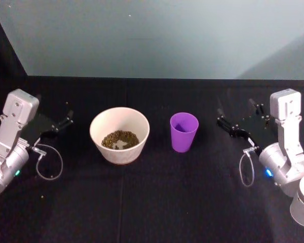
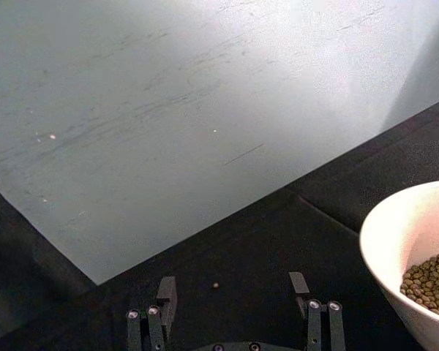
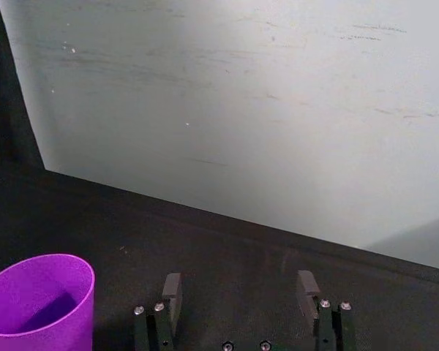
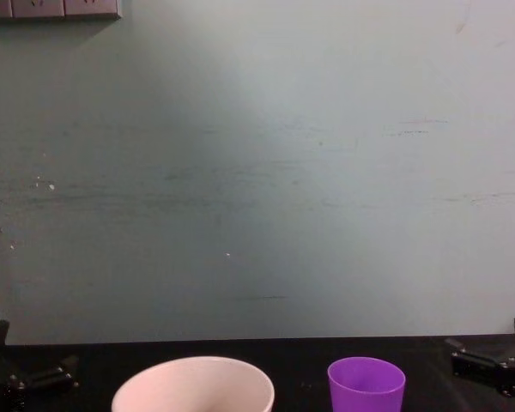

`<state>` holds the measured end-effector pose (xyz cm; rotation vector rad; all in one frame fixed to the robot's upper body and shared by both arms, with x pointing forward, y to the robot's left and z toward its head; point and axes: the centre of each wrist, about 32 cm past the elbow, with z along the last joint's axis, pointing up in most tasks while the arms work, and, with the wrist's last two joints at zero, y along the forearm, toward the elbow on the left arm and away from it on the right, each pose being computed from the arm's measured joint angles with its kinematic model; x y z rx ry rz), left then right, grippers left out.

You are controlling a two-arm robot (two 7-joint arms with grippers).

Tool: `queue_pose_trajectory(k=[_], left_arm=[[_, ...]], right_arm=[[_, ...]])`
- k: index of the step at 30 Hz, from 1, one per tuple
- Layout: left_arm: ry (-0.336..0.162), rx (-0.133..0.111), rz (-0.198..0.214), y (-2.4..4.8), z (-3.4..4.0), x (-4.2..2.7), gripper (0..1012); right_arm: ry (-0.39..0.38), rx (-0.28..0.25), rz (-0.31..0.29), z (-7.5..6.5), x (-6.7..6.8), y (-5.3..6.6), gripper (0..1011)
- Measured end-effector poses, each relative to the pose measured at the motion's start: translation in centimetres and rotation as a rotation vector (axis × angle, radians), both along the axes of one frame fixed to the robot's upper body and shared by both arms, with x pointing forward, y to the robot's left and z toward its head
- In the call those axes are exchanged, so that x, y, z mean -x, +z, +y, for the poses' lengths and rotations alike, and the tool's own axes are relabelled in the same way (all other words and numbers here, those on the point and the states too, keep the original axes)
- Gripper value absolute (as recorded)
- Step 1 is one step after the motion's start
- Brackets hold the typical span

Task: Pick up the cup and pour the mung beans from the cup into the bowl.

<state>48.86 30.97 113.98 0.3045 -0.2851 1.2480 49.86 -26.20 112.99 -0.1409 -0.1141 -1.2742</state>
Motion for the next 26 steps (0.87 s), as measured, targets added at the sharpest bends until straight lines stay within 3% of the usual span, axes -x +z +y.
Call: queue_pose_trajectory(k=[26], left_arm=[[0.000,0.000,0.000,0.00,0.00,0.00,1000]], right_arm=[[0.001,-0.002,0.000,-0.01,0.00,-0.02,1000]])
